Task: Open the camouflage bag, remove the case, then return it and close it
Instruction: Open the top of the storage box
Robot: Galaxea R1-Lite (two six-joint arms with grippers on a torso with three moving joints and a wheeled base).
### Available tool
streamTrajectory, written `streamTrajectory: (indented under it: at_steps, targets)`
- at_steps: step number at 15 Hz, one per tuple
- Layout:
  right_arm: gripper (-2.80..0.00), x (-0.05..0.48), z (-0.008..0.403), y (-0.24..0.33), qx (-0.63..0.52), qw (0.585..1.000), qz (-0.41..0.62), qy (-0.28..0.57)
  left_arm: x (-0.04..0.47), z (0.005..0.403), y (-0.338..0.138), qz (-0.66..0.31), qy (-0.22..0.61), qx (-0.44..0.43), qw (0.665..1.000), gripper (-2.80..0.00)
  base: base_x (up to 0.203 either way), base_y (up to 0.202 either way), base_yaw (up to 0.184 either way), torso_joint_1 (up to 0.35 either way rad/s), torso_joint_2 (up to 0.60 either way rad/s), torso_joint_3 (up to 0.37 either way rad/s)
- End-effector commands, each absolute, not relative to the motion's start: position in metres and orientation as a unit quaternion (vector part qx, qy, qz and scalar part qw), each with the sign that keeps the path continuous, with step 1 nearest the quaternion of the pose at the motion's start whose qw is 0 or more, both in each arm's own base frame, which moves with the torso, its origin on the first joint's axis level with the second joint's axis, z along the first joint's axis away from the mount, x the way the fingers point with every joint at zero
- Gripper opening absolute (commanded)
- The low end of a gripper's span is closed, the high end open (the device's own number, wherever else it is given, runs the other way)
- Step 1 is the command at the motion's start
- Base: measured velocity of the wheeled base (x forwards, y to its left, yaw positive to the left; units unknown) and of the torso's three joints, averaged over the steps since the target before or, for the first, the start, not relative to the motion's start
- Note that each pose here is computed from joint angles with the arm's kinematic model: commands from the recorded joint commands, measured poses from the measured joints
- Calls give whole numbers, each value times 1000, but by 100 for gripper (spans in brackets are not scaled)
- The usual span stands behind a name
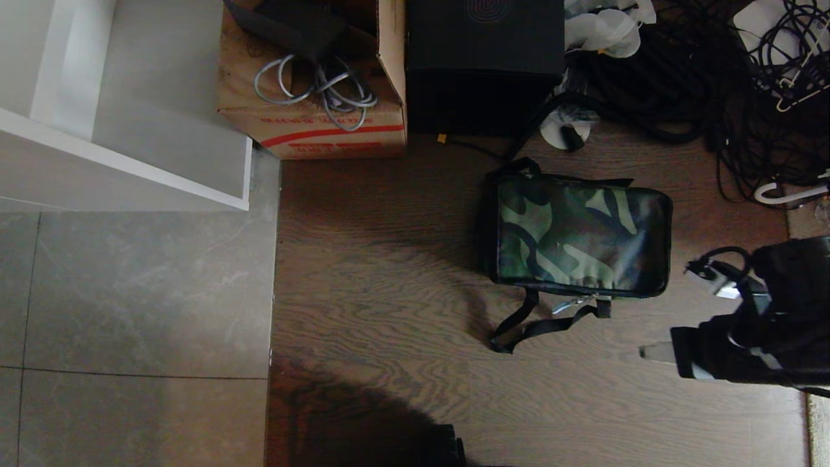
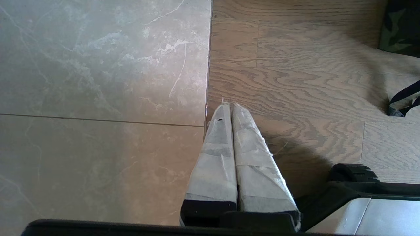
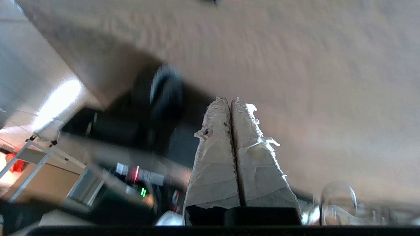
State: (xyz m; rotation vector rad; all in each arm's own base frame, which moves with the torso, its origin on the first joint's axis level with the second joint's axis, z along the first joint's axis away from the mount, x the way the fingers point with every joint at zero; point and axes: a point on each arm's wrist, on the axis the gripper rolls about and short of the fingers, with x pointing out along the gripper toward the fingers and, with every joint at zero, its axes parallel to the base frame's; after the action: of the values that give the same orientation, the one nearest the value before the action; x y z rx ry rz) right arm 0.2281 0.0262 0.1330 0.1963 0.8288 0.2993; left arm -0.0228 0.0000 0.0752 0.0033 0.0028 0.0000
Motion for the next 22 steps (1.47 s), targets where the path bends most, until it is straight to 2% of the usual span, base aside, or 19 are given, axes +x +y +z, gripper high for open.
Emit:
streamTrajectory:
  at_steps: [1, 2, 3, 8, 16, 22]
  targets:
    - [-280, 275, 87, 41, 87, 880, 160, 439, -23, 75, 0, 0, 2, 2, 1000, -280, 0, 0, 0, 0, 0, 0]
    - [-280, 281, 79, 47, 80, 877, 171, 441, -23, 75, 0, 0, 2, 2, 1000, -280, 0, 0, 0, 0, 0, 0]
    - [0, 284, 74, 52, 76, 877, 179, 440, -23, 75, 0, 0, 2, 2, 1000, -280, 0, 0, 0, 0, 0, 0]
    - [0, 313, 59, 62, 51, 905, 200, 372, -23, 75, 0, 0, 2, 2, 1000, -280, 0, 0, 0, 0, 0, 0]
    - [0, 325, 58, 36, 20, 918, 175, 355, -23, 75, 0, 0, 2, 2, 1000, -280, 0, 0, 0, 0, 0, 0]
    - [0, 337, 62, 36, 49, 927, 164, 333, -23, 75, 0, 0, 2, 2, 1000, -280, 0, 0, 0, 0, 0, 0]
